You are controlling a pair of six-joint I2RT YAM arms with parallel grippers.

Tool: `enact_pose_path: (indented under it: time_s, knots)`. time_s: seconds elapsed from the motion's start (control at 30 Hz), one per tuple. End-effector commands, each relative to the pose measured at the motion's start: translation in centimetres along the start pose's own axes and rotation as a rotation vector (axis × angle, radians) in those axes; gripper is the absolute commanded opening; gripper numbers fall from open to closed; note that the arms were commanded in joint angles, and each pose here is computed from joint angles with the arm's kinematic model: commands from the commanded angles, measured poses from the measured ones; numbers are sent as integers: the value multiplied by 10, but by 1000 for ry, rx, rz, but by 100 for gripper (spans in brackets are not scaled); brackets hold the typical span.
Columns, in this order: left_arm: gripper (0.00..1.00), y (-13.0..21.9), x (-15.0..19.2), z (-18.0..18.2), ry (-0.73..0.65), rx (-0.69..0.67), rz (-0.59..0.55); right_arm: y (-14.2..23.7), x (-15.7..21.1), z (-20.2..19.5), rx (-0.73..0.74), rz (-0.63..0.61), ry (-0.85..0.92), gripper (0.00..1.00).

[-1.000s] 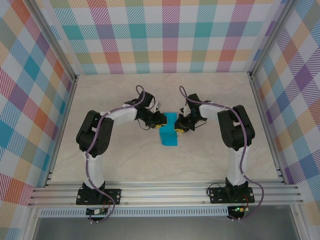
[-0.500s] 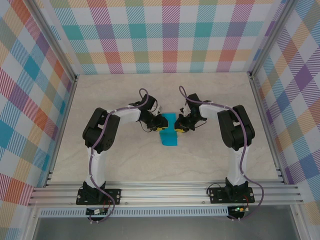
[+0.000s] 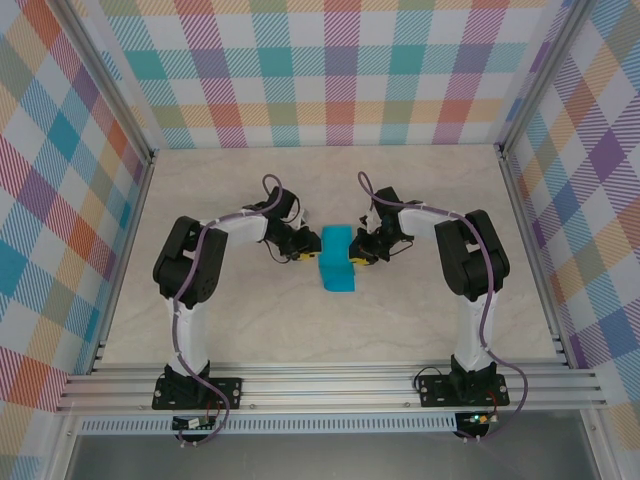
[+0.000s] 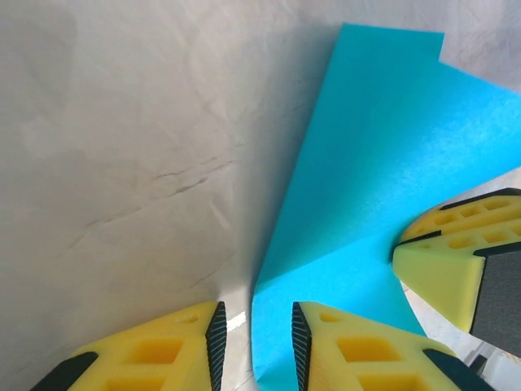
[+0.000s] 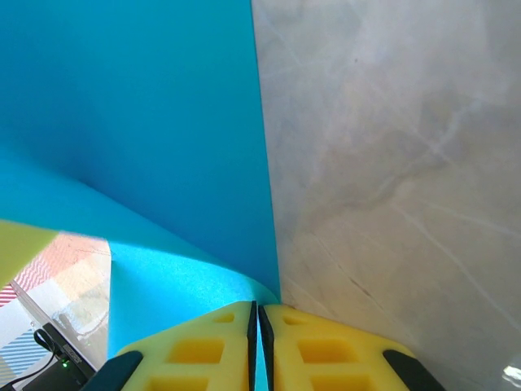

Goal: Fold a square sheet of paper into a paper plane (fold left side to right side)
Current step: First fold the square sheet of paper in half at the center of the table.

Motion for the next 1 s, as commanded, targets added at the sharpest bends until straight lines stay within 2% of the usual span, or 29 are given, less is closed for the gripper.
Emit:
enact_pose_path:
  time_s: [0.0,0.23,0.5,0.7,0.97]
  knots:
    - [29,21,2,-12,-29,26,-20,-27,27,-39,122,103,-59,13]
    - [28,11,7,-42,-80,89,27,-27,26,-39,123,101,-62,13]
    - [28,-18,0,-48,-91,95,75,-28,28,-41,127,107,-66,13]
    - [28,-26,-5,-33,-95,31,65,-28,28,-42,132,108,-66,13]
    - [28,-25,-22,1,-27,-44,12,-28,31,-44,145,116,-66,13]
Point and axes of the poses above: each hand's point on the last joint's axis, 136 mm out from that joint toward the fingers, its own y axis back along the fingers, its own z axis along the line the jaws close on, x = y × z, the point moved 1 cm from there along y, back along the fingers, and after that the axes turned 10 degrees about y, right-handed, at the moved point
